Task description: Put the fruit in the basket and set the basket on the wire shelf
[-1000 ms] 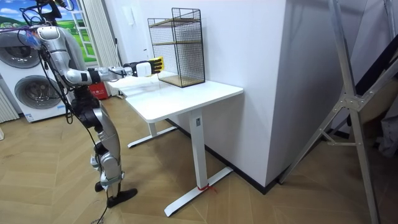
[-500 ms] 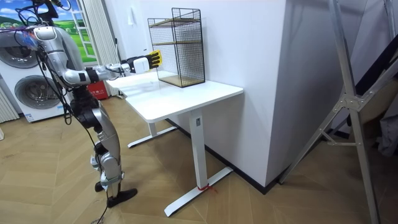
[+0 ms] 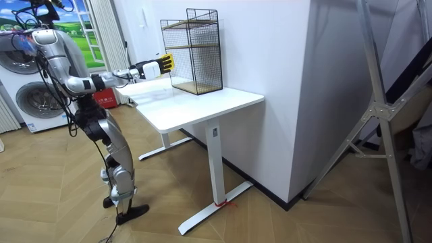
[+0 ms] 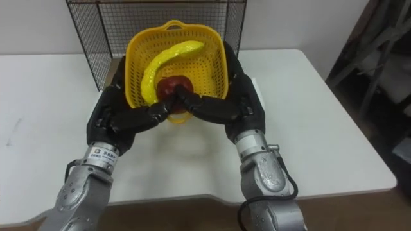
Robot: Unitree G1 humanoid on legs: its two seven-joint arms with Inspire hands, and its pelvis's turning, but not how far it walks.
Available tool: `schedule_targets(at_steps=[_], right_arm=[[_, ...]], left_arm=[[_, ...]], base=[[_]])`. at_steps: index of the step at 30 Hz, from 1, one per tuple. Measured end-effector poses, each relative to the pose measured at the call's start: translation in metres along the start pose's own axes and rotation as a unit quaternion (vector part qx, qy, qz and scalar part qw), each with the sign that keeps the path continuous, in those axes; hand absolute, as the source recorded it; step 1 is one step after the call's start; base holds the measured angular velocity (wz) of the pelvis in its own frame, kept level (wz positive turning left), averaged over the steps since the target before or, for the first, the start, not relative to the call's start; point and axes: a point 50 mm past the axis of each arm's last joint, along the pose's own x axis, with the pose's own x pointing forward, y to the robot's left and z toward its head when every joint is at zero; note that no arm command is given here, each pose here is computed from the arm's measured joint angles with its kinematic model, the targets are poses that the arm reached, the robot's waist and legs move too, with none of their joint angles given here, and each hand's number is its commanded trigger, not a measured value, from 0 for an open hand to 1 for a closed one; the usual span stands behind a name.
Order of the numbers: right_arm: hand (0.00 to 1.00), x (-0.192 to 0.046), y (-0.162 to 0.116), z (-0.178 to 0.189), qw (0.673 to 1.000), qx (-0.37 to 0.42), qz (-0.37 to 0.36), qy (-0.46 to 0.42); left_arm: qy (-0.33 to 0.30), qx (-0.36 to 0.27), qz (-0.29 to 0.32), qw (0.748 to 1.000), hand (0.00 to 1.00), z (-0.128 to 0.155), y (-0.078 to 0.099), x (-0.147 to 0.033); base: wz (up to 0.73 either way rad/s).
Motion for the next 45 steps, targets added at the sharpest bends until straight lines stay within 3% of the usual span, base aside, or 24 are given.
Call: schedule_targets(at_steps=[45], right_arm=[[0.0,0.006,-0.006,-0.008,1.0,-0.013,0.01,0.014]], left_arm=[[0.015,-0.004,0.006,1.0,0.0,-0.007,0.005,-0.001]], base=[[0.03]])
